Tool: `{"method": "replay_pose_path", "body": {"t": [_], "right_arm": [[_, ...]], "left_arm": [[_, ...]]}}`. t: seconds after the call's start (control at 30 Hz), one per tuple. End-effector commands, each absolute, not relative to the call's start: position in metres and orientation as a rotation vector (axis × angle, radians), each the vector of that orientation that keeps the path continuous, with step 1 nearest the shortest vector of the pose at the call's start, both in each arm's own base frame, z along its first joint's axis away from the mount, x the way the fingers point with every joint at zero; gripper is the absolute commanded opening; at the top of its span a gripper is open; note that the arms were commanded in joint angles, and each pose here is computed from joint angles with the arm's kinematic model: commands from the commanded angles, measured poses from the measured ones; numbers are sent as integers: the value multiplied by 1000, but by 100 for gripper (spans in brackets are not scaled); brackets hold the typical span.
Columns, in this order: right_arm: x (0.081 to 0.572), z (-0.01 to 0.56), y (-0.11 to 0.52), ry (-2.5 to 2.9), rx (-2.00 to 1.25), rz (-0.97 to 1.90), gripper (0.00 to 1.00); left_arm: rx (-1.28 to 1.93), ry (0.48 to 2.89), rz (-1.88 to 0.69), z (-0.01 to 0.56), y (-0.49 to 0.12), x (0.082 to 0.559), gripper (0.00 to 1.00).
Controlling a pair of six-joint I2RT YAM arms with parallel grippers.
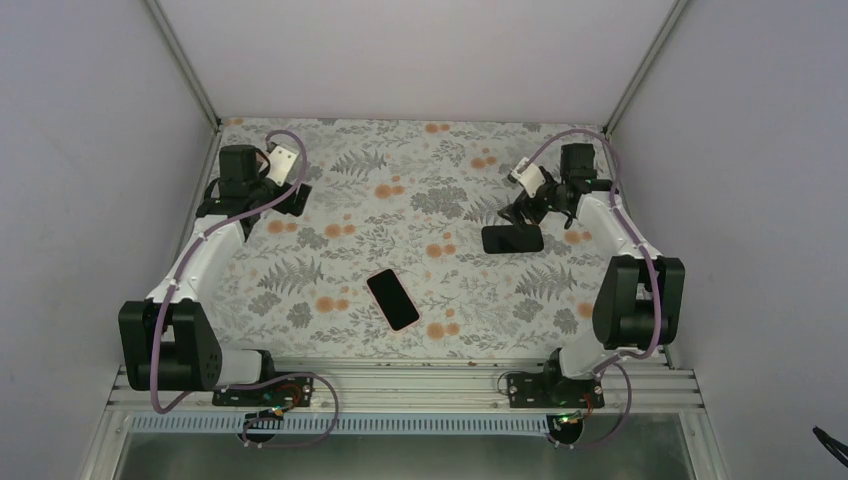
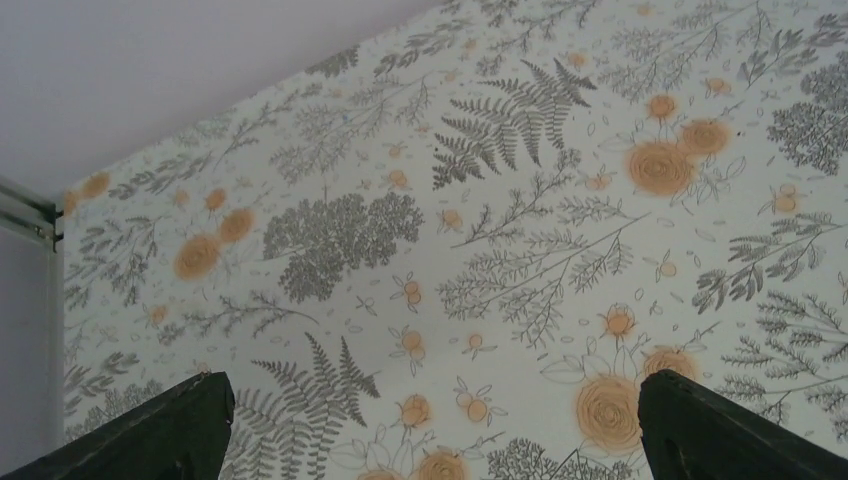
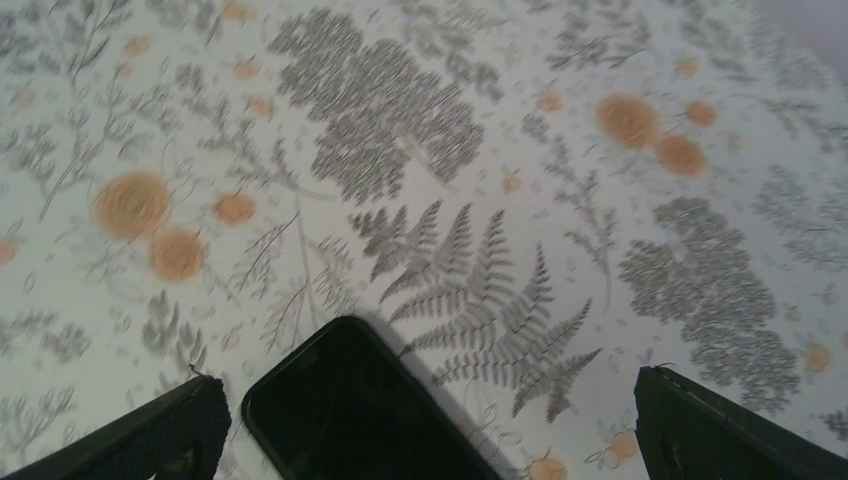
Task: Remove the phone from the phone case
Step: Pick up the phone at the center of the board.
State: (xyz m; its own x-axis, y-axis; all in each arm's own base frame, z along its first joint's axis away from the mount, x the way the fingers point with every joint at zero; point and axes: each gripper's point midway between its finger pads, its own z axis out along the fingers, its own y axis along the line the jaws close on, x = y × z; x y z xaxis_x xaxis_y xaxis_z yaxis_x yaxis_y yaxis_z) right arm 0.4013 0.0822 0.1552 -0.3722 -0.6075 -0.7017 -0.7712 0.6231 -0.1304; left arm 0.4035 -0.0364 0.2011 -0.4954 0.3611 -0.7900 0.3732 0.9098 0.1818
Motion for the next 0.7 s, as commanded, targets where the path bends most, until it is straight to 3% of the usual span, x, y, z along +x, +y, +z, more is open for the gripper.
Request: {"method": "replay_pose_path", "body": {"t": [0.0,0.13,0.4,0.67], "right_arm": [[366,142,88,2092,-1334,377,100],[338,125,85,2042,-1614,392,100],[331,89,64,1991,-2089,325,100],[356,54,61,1973,-2205,193,100]], "left_arm": [[551,2152,-7,200,-33,391,100],[621,2119,-17,204,-38,387,100],[649,2089,-12,214,-40,392,100],[666,2131,-14,193,-39,387,100]]}}
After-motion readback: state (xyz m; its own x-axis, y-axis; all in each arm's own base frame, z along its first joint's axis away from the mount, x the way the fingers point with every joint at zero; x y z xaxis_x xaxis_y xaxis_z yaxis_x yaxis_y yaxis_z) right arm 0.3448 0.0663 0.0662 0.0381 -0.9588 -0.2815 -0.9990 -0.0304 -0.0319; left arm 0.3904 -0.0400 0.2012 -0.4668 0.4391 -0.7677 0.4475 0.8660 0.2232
